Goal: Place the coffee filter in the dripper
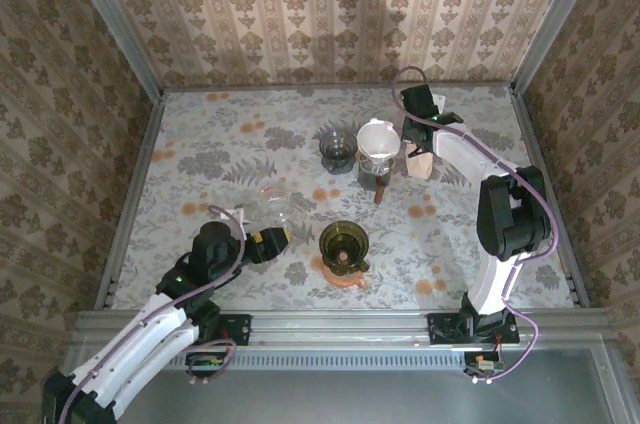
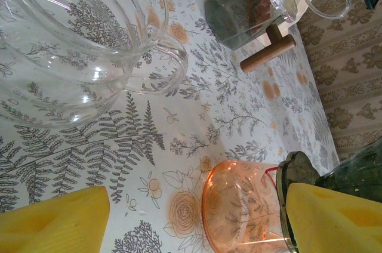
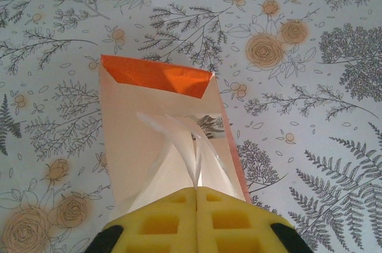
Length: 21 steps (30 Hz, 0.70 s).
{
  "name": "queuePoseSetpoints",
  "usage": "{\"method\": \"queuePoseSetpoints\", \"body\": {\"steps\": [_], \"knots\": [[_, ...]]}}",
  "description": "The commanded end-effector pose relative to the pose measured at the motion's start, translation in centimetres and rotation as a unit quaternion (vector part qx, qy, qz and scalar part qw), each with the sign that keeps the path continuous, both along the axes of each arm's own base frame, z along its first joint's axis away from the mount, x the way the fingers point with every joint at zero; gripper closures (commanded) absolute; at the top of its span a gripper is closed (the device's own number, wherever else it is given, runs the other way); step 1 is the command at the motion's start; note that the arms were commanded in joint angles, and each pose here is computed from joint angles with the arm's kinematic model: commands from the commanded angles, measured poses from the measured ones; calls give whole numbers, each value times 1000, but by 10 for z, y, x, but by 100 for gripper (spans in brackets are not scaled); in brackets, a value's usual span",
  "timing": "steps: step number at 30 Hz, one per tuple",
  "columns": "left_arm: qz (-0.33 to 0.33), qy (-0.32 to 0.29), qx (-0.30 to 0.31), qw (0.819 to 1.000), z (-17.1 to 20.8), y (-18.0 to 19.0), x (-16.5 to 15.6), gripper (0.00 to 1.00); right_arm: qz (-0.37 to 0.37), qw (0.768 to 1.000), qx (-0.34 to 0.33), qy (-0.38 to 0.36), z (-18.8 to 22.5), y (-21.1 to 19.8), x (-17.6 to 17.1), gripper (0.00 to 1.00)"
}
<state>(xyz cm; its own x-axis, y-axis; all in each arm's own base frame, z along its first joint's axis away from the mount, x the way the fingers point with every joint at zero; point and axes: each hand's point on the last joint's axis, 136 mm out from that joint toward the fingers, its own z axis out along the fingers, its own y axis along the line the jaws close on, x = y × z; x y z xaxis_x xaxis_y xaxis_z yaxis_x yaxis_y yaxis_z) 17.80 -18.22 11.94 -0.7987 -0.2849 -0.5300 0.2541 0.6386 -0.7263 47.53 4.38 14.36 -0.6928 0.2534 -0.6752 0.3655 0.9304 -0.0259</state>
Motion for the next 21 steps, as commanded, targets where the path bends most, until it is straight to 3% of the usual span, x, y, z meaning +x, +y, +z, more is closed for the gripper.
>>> {"method": "queuePoseSetpoints", "body": {"steps": [1,5,21], "knots": [[-1,3,-10,1000,1,-2,0,21,-6,1000,-7,-6,12,-6,-1,77],[-2,2,-10,1000,2,-2,0,21,-7,1000,-5,-9,12,-5,0,72],[-7,-3,-20,1000,9,-5,1,21,-31,999,3,-15,15,-8,3,78]]}}
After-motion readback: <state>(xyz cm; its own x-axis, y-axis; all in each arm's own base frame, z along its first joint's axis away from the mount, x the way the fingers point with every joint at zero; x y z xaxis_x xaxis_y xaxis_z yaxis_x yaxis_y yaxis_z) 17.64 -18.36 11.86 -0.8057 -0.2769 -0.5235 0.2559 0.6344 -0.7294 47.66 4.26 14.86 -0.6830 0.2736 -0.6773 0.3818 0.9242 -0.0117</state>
